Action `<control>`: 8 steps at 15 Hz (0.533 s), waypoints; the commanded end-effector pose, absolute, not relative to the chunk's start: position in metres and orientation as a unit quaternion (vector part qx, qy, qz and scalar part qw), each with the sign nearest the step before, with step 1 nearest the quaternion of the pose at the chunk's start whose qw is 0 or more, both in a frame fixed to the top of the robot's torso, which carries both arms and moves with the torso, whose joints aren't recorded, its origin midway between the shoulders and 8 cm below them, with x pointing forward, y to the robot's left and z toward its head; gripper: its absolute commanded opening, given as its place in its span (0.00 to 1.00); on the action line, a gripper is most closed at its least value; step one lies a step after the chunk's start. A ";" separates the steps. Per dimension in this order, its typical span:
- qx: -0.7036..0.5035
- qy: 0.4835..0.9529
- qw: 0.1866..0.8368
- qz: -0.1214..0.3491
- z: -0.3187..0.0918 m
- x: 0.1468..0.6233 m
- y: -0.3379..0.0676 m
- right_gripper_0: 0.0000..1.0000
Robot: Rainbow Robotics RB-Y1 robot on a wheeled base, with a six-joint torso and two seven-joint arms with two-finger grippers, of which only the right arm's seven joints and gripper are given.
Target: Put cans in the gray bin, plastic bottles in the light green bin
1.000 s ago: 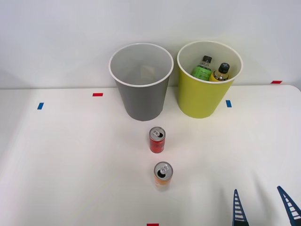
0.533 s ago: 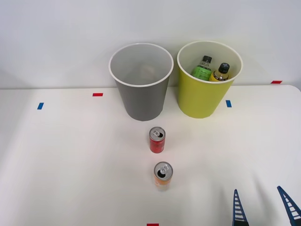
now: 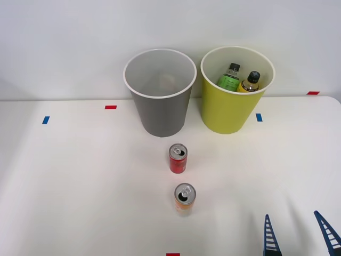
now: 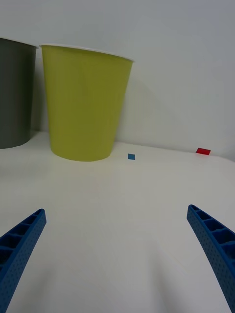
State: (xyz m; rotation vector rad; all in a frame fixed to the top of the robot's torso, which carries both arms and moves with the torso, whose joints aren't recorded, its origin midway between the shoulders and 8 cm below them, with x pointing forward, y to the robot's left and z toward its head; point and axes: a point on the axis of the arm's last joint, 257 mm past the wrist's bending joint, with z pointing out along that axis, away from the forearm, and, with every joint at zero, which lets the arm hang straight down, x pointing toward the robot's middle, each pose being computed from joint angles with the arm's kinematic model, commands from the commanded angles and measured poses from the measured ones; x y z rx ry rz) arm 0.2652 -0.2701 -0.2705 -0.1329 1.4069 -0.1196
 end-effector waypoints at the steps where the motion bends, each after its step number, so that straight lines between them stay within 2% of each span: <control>1: -0.050 0.662 0.746 -0.051 -0.289 0.257 -0.274 1.00; 3: -0.074 0.658 0.749 -0.026 -0.280 0.252 -0.262 1.00; 8: -0.168 0.629 0.756 0.062 -0.265 0.248 -0.201 1.00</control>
